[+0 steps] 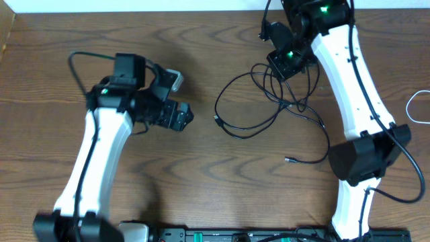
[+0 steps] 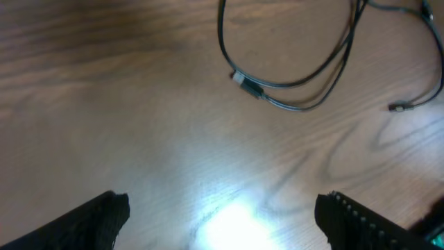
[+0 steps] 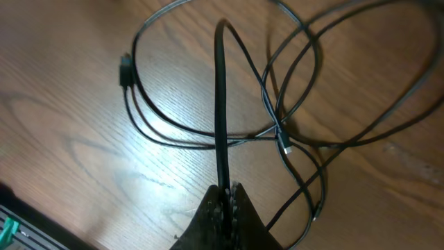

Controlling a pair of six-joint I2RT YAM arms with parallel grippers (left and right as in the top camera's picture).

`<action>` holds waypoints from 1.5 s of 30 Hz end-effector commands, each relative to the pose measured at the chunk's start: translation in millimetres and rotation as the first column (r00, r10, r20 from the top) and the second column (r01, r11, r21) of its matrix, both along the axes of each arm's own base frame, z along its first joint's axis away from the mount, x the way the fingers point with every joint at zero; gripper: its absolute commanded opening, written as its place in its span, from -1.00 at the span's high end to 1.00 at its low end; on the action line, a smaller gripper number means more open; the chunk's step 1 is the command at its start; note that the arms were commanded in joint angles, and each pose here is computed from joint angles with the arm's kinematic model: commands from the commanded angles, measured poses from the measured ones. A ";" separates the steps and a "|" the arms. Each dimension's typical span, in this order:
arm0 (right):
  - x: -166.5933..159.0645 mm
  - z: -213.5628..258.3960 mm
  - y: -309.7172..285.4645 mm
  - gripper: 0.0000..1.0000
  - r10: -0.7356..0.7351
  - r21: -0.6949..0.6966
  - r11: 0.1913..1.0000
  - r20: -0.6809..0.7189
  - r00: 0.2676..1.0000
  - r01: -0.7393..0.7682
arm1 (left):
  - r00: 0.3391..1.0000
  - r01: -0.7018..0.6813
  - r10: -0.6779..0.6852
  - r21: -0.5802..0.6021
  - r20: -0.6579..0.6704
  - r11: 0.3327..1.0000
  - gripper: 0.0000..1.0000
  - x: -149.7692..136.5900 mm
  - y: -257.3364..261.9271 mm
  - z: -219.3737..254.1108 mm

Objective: Untangle cables
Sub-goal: 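Return the right gripper to the black cables and advance the left gripper, then grasp a black cable with the left gripper near the pile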

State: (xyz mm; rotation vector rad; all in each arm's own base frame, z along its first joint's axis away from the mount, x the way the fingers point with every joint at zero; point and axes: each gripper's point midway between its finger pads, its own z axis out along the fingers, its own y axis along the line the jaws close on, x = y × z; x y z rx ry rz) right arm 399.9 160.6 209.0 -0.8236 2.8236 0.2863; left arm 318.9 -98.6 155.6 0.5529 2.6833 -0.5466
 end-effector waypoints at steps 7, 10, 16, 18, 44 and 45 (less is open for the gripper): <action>-26.5 47.1 9.4 0.98 0.021 0.076 0.997 0.063 0.998 -0.026 | 0.955 0.295 -0.294 -0.140 0.029 0.945 -0.74 21.5 -98.8 -60.7; -38.6 46.9 17.7 0.98 0.054 0.099 0.994 0.026 0.998 -0.056 | 0.932 0.346 -0.336 -0.062 0.136 0.936 -0.63 40.7 -122.0 -70.2; -64.1 53.4 31.3 0.98 0.097 0.113 0.989 -0.017 0.995 -0.095 | 0.903 0.303 -0.325 0.122 0.280 0.945 -0.63 78.5 -129.3 -79.1; -72.6 64.7 36.7 0.98 0.118 0.128 0.985 0.011 0.993 -0.119 | 0.900 0.287 -0.319 0.145 0.298 0.947 -0.63 85.8 -128.2 -82.3; -168.2 189.2 19.4 0.98 0.169 0.194 0.946 0.391 0.905 -0.260 | 0.841 0.171 -0.283 0.269 0.461 0.948 -0.46 155.3 -115.8 -127.7; -168.8 189.2 20.1 0.98 0.172 0.194 0.945 0.391 0.904 -0.263 | 0.849 0.173 -0.278 0.261 0.450 0.950 -0.47 154.4 -114.8 -132.8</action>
